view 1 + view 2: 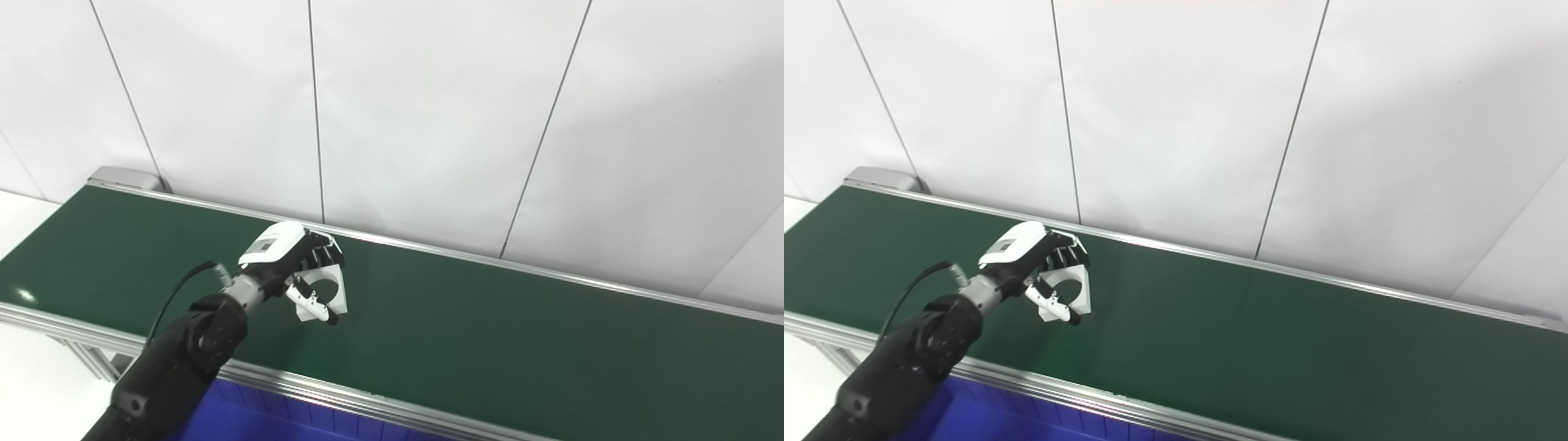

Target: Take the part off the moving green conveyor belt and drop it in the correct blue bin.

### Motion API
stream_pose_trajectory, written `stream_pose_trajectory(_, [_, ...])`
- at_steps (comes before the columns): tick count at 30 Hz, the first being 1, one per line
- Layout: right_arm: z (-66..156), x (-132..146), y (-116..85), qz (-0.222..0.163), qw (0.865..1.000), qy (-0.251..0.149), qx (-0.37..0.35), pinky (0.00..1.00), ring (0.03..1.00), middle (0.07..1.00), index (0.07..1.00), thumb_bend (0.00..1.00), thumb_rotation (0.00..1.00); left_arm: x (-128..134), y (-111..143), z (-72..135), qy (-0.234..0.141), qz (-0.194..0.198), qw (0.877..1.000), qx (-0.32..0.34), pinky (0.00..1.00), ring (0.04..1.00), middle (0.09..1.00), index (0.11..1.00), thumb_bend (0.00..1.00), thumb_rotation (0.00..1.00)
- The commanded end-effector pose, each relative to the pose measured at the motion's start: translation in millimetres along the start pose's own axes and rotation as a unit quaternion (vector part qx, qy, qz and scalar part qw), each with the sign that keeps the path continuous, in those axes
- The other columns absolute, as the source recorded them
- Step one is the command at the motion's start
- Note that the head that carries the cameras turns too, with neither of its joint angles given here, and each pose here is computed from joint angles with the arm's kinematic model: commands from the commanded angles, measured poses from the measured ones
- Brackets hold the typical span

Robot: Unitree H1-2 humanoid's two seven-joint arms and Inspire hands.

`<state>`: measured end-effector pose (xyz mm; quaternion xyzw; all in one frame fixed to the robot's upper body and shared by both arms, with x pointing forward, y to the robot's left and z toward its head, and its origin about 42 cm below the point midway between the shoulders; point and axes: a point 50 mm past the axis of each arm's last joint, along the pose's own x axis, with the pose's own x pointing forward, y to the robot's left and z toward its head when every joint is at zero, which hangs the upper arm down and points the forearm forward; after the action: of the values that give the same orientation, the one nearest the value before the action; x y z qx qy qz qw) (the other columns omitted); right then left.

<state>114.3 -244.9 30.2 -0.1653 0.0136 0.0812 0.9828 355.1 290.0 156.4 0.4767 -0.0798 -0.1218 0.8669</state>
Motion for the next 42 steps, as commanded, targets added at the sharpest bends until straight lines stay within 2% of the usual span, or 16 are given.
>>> stream_pose_trajectory(1, [11.5, -1.0, -2.8, -0.002, 0.999, -0.042, 0.003, 0.71, 0.787, 0.825, 0.897, 0.91, 0.48, -3.3, 11.6, 17.1, -0.042, 0.036, 0.998, -0.010, 0.27, 0.374, 0.454, 0.519, 0.49, 0.00])
stream_pose_trajectory(7, [15.3, -0.2, -2.5, -0.006, 0.999, -0.048, -0.002, 0.71, 0.789, 0.824, 0.895, 0.90, 0.49, -30.4, -2.0, 31.0, -0.063, 0.027, 0.996, -0.055, 0.21, 0.361, 0.436, 0.516, 0.49, 0.00])
stream_pose_trajectory(10, [18.3, 0.3, -2.3, -0.007, 0.999, -0.052, 0.006, 0.69, 0.782, 0.828, 0.897, 0.90, 0.49, -45.5, -9.3, 35.6, -0.077, 0.017, 0.994, -0.079, 0.19, 0.400, 0.481, 0.489, 0.50, 0.00])
stream_pose_trajectory(13, [21.4, 1.2, -1.7, -0.007, 0.998, -0.057, 0.007, 0.67, 0.777, 0.829, 0.898, 0.90, 0.50, -58.7, -16.7, 37.2, -0.101, 0.004, 0.989, -0.104, 0.24, 0.368, 0.461, 0.515, 0.49, 0.00])
stream_pose_trajectory(16, [26.0, 2.6, -0.7, -0.006, 0.998, -0.057, 0.010, 0.66, 0.773, 0.834, 0.903, 0.90, 0.51, -71.5, -25.4, 37.9, -0.109, -0.012, 0.986, -0.127, 0.23, 0.361, 0.455, 0.515, 0.49, 0.00])
stream_pose_trajectory(18, [29.5, 4.0, 0.8, -0.006, 0.998, -0.055, 0.013, 0.67, 0.780, 0.837, 0.909, 0.90, 0.53, -79.0, -31.6, 37.6, -0.113, -0.024, 0.984, -0.138, 0.20, 0.360, 0.444, 0.511, 0.49, 0.00])
stream_pose_trajectory(21, [33.6, 7.2, 3.2, -0.005, 0.998, -0.058, 0.017, 0.71, 0.801, 0.843, 0.914, 0.89, 0.53, -87.7, -40.1, 37.0, -0.119, -0.045, 0.981, -0.148, 0.26, 0.368, 0.466, 0.514, 0.49, 0.00])
stream_pose_trajectory(23, [34.3, 10.3, 4.0, -0.005, 0.998, -0.062, 0.020, 0.73, 0.812, 0.843, 0.916, 0.90, 0.53, -94.9, -48.8, 37.3, -0.116, -0.066, 0.979, -0.153, 0.32, 0.397, 0.495, 0.501, 0.50, 0.00])
stream_pose_trajectory(25, [35.0, 12.3, 4.1, -0.004, 0.998, -0.065, 0.022, 0.75, 0.823, 0.845, 0.917, 0.90, 0.54, -100.7, -55.4, 37.7, -0.115, -0.080, 0.978, -0.154, 0.34, 0.407, 0.508, 0.492, 0.50, 0.00])
stream_pose_trajectory(27, [36.1, 13.5, 3.7, -0.003, 0.998, -0.065, 0.022, 0.76, 0.826, 0.847, 0.919, 0.90, 0.54, -104.7, -59.7, 38.3, -0.119, -0.087, 0.978, -0.148, 0.33, 0.402, 0.506, 0.496, 0.50, 0.00])
stream_pose_trajectory(28, [37.0, 14.1, 3.3, -0.002, 0.998, -0.065, 0.021, 0.76, 0.829, 0.848, 0.920, 0.90, 0.54, -106.6, -62.3, 38.8, -0.121, -0.090, 0.978, -0.142, 0.29, 0.385, 0.497, 0.503, 0.50, 0.00])
stream_pose_trajectory(29, [38.3, 14.7, 2.9, -0.002, 0.998, -0.065, 0.017, 0.76, 0.825, 0.847, 0.920, 0.91, 0.55, -108.2, -64.5, 39.5, -0.123, -0.094, 0.978, -0.141, 0.26, 0.414, 0.473, 0.499, 0.50, 0.00])
stream_pose_trajectory(31, [40.2, 15.7, 2.5, -0.003, 0.998, -0.066, 0.014, 0.76, 0.822, 0.843, 0.919, 0.90, 0.55, -111.6, -69.6, 39.9, -0.126, -0.104, 0.975, -0.152, 0.24, 0.371, 0.473, 0.508, 0.49, 0.00])
stream_pose_trajectory(34, [42.3, 16.7, 2.3, -0.004, 0.998, -0.067, 0.012, 0.77, 0.820, 0.837, 0.917, 0.90, 0.55, -116.9, -76.8, 39.8, -0.125, -0.122, 0.972, -0.156, 0.36, 0.426, 0.489, 0.492, 0.50, 0.00])
stream_pose_trajectory(40, [45.6, 17.0, 1.8, -0.003, 0.998, -0.065, 0.010, 0.76, 0.817, 0.839, 0.919, 0.90, 0.55, -124.0, -89.2, 40.1, -0.094, -0.200, 0.964, -0.151, 0.35, 0.403, 0.487, 0.505, 0.50, 0.00])
stream_pose_trajectory(42, [46.6, 17.0, 1.9, -0.004, 0.998, -0.065, 0.012, 0.77, 0.819, 0.836, 0.916, 0.90, 0.55, -124.2, -94.0, 38.9, -0.091, -0.217, 0.961, -0.143, 0.39, 0.424, 0.495, 0.499, 0.50, 0.00])
